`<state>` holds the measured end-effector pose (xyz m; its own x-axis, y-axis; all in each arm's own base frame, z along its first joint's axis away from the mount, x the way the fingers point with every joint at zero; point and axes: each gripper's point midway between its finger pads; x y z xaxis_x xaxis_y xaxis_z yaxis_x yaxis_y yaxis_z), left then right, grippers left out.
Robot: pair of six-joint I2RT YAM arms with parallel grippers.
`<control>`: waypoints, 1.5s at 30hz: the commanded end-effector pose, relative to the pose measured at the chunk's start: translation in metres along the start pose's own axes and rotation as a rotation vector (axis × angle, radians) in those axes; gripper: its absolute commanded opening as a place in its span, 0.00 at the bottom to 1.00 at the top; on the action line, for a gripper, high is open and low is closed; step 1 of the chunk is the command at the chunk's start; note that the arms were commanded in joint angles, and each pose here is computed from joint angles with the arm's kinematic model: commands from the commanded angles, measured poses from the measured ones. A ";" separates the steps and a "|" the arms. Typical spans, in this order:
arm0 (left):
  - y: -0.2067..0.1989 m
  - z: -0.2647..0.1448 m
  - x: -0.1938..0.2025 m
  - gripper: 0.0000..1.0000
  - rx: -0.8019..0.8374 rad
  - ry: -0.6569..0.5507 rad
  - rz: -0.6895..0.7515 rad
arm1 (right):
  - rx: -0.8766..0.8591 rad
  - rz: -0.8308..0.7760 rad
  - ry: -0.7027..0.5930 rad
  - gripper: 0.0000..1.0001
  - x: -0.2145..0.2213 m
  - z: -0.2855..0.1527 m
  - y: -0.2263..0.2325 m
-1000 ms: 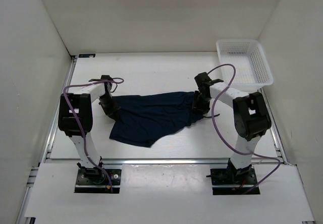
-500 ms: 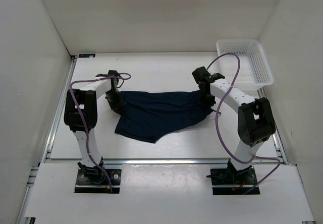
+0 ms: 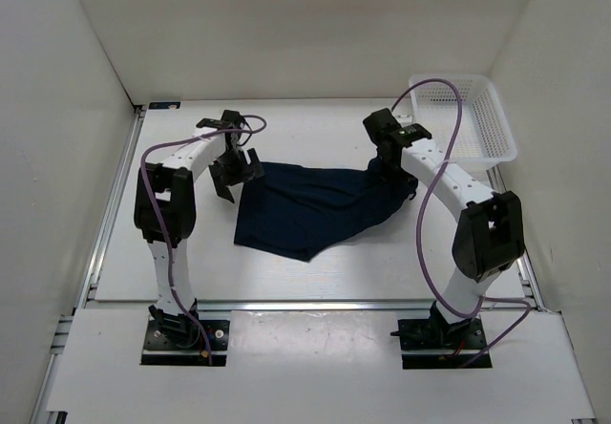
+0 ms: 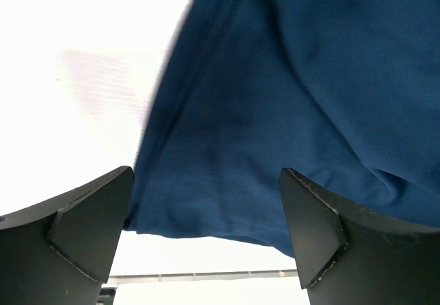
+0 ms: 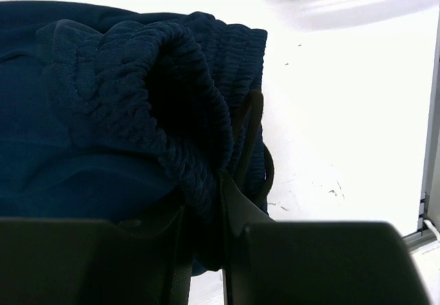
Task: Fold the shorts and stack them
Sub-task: Fold the shorts
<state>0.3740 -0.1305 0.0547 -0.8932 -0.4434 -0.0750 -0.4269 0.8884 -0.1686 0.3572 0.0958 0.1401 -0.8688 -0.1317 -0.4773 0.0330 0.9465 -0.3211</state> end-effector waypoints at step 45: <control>0.015 -0.018 0.004 0.98 -0.012 -0.018 0.015 | -0.630 0.853 0.206 1.00 0.136 0.048 -0.017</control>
<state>0.3556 -0.1157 0.0455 -0.8989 -0.4372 -0.0275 -0.4319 0.8950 -0.1117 0.2468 0.0391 0.0378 -0.7795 0.6054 -0.1609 0.4779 0.7409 0.4720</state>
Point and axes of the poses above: each gripper's point midway between its finger pads, its own z axis out along the fingers, its own y axis along the line the jaws close on, x = y × z, and after that the axes turned 8 degrees about -z, right-handed
